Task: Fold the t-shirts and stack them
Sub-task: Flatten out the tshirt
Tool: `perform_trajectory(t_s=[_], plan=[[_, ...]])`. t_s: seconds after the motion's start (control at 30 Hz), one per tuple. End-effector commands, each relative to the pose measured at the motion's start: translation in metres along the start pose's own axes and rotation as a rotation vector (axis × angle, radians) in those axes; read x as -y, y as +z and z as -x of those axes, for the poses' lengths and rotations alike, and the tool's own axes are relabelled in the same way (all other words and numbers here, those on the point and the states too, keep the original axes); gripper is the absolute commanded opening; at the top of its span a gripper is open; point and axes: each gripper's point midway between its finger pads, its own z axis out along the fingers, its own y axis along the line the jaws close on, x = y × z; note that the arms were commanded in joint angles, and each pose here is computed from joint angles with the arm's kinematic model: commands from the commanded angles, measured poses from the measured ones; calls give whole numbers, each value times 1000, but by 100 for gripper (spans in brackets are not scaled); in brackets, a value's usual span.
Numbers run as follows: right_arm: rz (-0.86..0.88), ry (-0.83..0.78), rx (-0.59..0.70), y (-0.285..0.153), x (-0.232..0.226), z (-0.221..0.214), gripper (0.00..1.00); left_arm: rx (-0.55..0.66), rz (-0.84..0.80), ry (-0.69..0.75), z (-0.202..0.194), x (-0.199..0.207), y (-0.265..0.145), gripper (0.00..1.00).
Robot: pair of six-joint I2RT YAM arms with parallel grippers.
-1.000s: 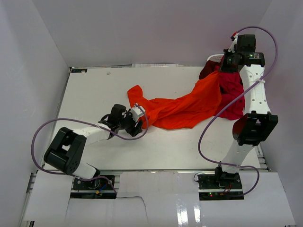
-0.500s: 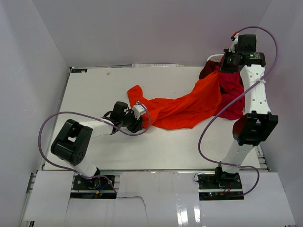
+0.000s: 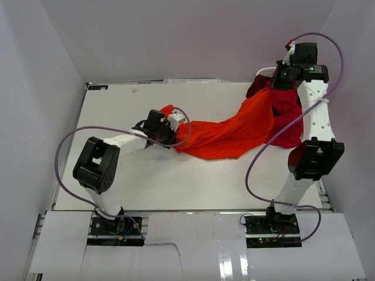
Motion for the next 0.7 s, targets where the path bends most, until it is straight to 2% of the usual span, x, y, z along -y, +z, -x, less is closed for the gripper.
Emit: perform_trajectory(t_s=[0.0,0.17,0.23,0.37,0.5,0.67], plan=[[68,-32,86,-20,-14,22,8,17,157,-127,32,-22,-27,0],[144,-40,91,-32,-30,21,8,99,359,-295,74,-45,-65,0],[162,-50,98,-37,-38,19,8,141,417,-318,96,-53,-82,0],[203,-89,107,-51,-58,16,8,145,530,-393,108,-63,-112,0],[222,-158,137,-70,-86,14,8,205,579,-398,127,-63,-144,0],[233,-214,236,-108,-109,17,8,275,614,-417,147,-56,-188,0]])
